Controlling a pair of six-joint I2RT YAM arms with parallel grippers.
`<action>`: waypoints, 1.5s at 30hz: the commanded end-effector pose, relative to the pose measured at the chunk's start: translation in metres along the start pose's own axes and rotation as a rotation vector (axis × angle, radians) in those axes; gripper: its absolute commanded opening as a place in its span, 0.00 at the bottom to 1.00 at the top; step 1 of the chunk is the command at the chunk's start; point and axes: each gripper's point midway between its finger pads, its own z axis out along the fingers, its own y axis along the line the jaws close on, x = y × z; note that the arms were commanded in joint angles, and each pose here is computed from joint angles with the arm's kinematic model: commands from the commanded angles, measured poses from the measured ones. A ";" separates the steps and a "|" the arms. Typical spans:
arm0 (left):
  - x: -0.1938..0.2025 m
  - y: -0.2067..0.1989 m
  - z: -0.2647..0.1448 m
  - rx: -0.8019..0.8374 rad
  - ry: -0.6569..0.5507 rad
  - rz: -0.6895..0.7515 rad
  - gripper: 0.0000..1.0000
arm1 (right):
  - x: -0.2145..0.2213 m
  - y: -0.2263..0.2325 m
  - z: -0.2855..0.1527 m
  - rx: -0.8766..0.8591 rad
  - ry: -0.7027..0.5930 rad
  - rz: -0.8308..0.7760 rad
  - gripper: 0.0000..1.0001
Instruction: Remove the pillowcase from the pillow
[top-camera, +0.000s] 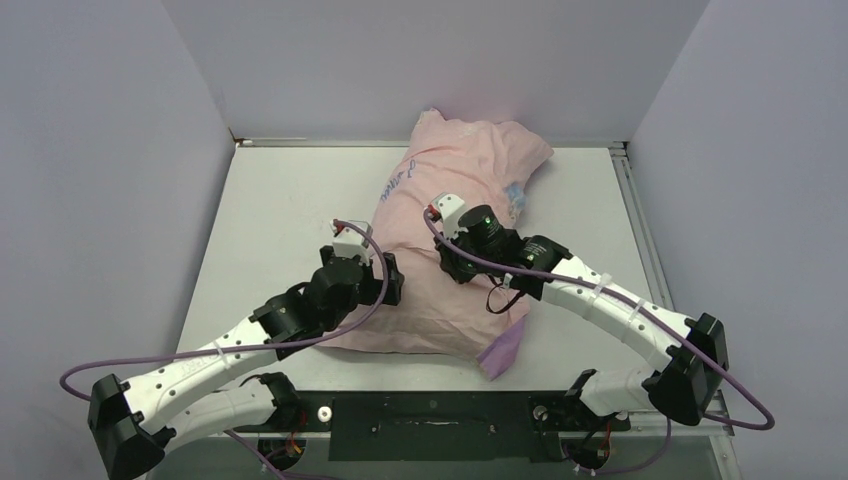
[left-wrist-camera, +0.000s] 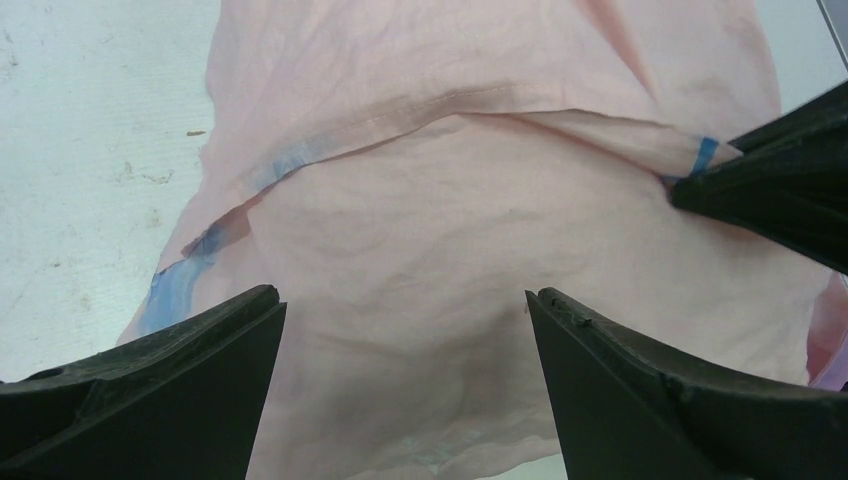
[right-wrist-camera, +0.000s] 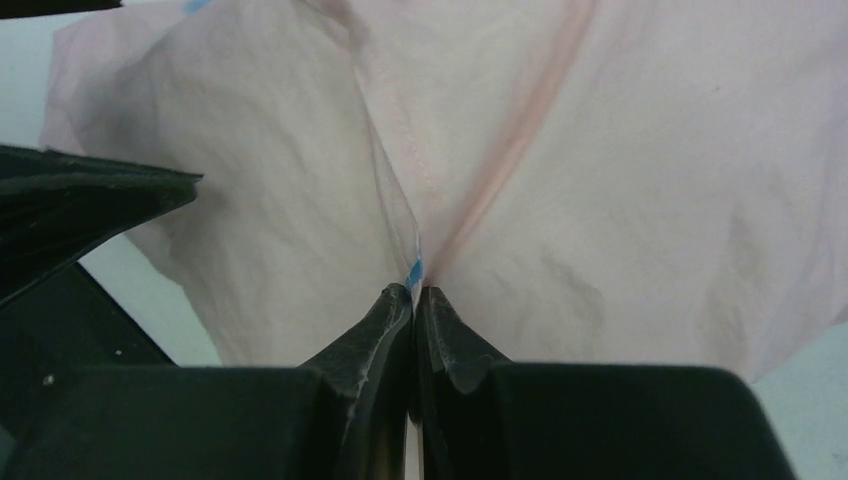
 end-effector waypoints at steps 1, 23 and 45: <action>-0.027 -0.006 -0.010 0.008 -0.058 -0.052 0.97 | -0.020 0.037 -0.033 -0.145 -0.062 -0.043 0.05; -0.022 -0.004 -0.024 0.023 -0.042 -0.191 0.97 | 0.013 0.077 -0.030 -0.270 0.010 -0.072 0.57; 0.044 0.051 0.008 -0.188 0.069 -0.157 0.97 | -0.044 0.025 -0.008 0.029 -0.148 -0.069 1.00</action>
